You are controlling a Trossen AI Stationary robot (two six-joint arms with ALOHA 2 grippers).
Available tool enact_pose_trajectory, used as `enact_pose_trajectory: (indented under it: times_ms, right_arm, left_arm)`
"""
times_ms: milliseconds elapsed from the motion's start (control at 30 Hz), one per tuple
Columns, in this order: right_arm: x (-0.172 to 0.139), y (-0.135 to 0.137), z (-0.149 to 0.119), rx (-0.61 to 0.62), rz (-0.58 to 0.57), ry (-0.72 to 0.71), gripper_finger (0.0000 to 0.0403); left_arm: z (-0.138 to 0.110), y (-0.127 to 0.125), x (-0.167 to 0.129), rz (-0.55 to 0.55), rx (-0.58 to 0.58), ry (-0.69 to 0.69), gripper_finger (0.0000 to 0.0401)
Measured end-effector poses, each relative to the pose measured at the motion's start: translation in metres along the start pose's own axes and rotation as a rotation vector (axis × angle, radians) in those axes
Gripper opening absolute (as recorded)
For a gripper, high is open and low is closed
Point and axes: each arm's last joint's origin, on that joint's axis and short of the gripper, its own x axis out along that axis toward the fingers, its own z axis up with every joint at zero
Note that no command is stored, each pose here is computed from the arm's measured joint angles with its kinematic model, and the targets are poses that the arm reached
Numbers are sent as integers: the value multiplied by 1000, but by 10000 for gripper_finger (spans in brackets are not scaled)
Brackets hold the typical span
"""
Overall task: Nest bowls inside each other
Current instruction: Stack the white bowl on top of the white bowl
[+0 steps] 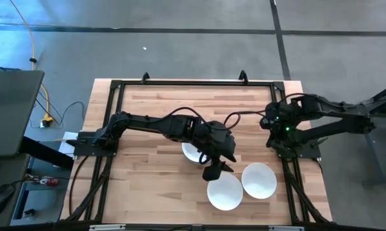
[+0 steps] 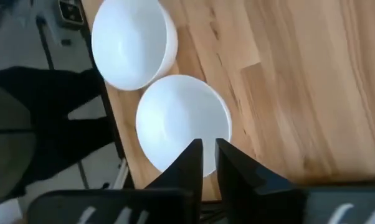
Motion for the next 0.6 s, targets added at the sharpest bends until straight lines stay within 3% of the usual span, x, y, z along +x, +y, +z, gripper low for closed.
enact_pose_trajectory:
  times_ms: [167,400,600]
  right_arm:
    - [0,2,-1,-22,68,33,40]
    - [20,-4,-7,-29,76,130,45]
    - [52,-15,-17,-48,70,246,90]
  left_arm:
    - [0,1,0,1,-1,-1,177]
    - [0,-1,0,-2,1,0,177]
    - [-1,-4,1,-5,3,1,177]
